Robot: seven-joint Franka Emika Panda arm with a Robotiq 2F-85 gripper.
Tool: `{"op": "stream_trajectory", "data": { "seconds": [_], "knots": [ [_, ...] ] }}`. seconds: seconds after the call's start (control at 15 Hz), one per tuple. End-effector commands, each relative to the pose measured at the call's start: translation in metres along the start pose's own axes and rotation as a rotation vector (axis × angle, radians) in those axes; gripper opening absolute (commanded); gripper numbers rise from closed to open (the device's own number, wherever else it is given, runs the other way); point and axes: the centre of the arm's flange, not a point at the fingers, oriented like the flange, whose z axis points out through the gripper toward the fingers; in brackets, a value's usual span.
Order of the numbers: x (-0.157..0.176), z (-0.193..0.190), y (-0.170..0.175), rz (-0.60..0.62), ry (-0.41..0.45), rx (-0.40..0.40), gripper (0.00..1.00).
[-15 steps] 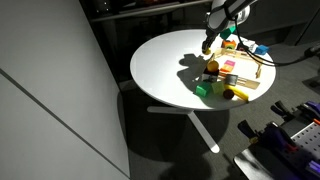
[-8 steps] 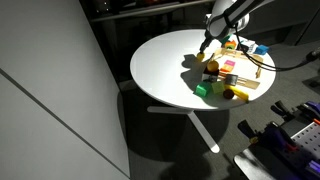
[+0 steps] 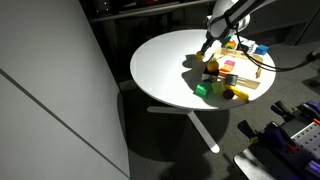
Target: Remove the lemon from the box
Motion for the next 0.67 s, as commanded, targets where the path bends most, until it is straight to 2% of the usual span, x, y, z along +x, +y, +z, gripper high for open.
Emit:
{"op": "stream_trajectory", "data": {
  "seconds": [0.0, 0.6],
  "knots": [
    [0.003, -0.024, 0.0, 0.037, -0.078, -0.014, 1.0],
    [0.009, -0.078, 0.006, 0.173, -0.324, -0.005, 1.0]
  ]
}}
